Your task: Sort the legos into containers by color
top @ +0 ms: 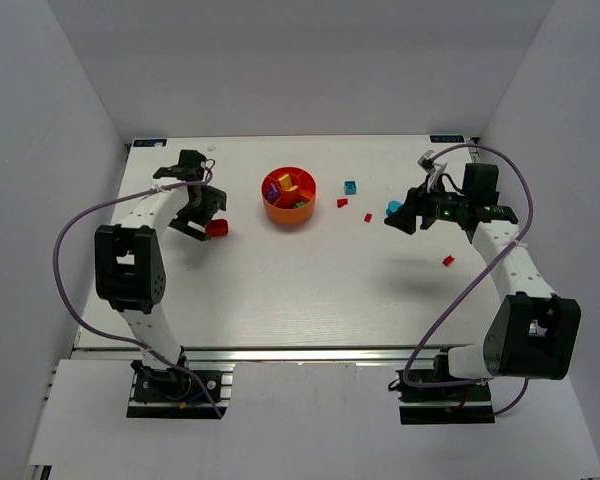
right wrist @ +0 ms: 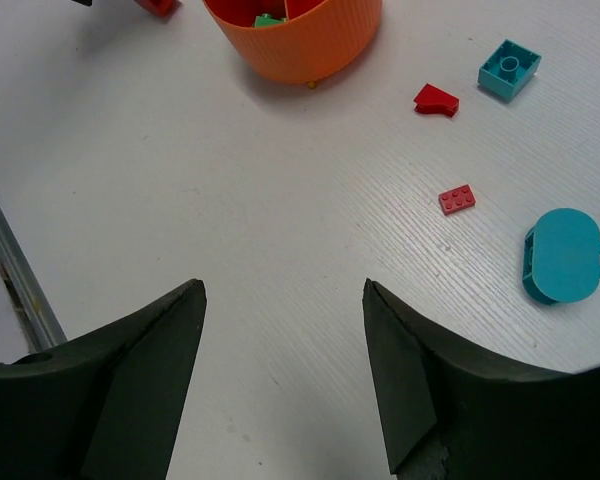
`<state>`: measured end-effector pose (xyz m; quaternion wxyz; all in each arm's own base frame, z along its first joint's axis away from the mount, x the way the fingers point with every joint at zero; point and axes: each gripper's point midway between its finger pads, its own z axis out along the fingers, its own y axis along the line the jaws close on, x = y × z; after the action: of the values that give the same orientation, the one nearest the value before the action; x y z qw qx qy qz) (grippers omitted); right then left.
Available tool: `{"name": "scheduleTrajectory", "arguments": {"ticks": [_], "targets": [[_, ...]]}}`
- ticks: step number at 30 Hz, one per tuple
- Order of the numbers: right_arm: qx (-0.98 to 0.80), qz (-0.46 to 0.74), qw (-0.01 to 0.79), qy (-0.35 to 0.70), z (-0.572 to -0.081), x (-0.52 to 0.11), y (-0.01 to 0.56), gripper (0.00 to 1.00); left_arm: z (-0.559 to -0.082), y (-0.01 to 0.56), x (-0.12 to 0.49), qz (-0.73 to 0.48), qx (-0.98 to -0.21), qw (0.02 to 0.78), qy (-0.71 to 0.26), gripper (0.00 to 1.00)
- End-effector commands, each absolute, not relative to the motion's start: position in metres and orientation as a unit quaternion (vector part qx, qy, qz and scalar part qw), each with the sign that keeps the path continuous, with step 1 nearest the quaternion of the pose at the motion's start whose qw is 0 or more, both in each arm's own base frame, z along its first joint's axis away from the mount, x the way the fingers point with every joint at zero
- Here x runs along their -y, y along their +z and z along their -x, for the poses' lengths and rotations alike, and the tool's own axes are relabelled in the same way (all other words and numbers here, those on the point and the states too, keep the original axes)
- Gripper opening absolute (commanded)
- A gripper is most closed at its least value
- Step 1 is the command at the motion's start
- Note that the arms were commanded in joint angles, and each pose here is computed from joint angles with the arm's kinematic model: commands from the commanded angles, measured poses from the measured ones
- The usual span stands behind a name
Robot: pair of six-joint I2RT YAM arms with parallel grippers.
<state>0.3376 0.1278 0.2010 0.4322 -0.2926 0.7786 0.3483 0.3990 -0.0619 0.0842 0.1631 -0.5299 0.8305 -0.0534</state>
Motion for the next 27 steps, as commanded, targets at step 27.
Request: {"name": "scheduleTrajectory", "arguments": {"ticks": [27], "targets": [[-0.769,0.282,0.431,0.379,-0.329,-0.120,0.205,0.69,-0.436,0.058,0.040,0.564,-0.814,0.133,-0.038,0.84]]}}
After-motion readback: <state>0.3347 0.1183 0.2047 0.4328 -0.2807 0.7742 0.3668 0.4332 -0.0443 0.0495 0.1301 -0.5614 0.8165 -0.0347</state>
